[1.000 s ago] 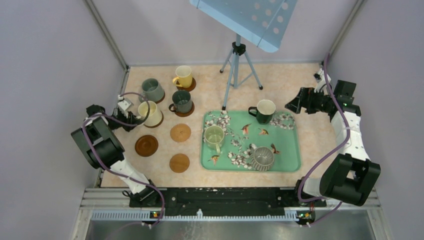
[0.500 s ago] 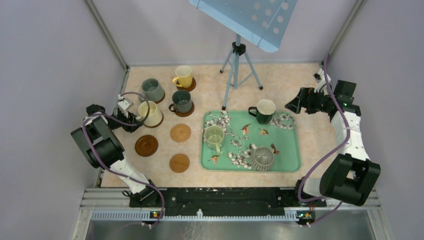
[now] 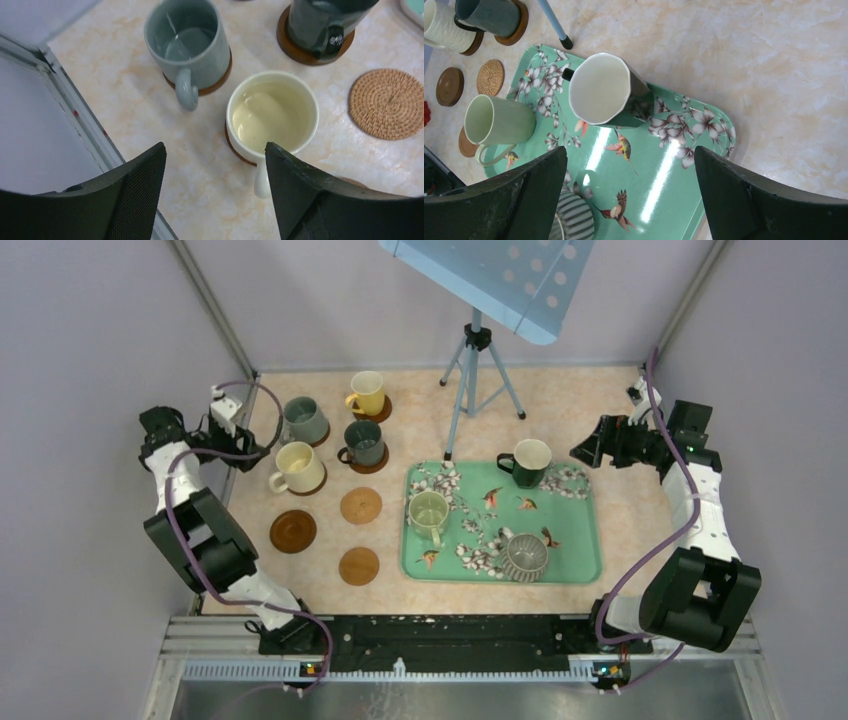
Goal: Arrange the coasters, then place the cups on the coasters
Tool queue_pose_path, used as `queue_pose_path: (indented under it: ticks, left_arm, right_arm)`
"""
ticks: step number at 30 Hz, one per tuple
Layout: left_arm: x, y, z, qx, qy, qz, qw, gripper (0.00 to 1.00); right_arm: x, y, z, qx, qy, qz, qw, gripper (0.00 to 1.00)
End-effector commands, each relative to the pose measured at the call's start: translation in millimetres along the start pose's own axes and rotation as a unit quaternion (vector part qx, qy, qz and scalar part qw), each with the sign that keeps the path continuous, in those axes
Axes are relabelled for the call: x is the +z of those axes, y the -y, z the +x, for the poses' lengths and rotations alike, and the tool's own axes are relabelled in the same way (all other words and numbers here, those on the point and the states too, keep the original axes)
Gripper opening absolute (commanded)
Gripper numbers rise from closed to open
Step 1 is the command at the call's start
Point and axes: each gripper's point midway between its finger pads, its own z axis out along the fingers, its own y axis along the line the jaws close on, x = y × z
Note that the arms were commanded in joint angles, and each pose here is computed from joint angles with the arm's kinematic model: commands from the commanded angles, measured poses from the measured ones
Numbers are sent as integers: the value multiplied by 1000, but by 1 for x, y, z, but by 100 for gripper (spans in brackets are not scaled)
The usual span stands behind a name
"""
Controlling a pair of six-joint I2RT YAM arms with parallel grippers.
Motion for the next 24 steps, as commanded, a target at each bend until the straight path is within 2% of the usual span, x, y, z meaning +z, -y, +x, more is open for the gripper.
queue_pose_path:
  ticks: [1, 6, 11, 12, 16, 19, 24]
  left_arm:
    - [-2, 21, -64, 11, 9, 8, 1000, 78]
    - [33, 86, -102, 37, -22, 50, 998, 78]
    - [62, 180, -140, 100, -2, 141, 985, 79]
    - [71, 212, -150, 126, 6, 179, 976, 79]
    - [88, 298, -167, 226, 14, 275, 934, 80]
    - [99, 354, -162, 313, 3, 352, 882, 80]
    - [126, 427, -154, 407, -12, 419, 811, 78]
  right_arm:
    - [-3, -4, -5, -18, 11, -9, 1000, 96]
    - [-5, -2, -4, -23, 12, 3, 1000, 96]
    - [-6, -1, -2, -29, 8, 10, 999, 96]
    - [-6, -1, -3, -30, 9, 9, 999, 96]
    - [-7, -2, -5, -30, 11, 9, 999, 96]
    - [-7, -2, -6, -28, 13, 11, 999, 96]
    - [-8, -3, -9, -27, 16, 13, 999, 96]
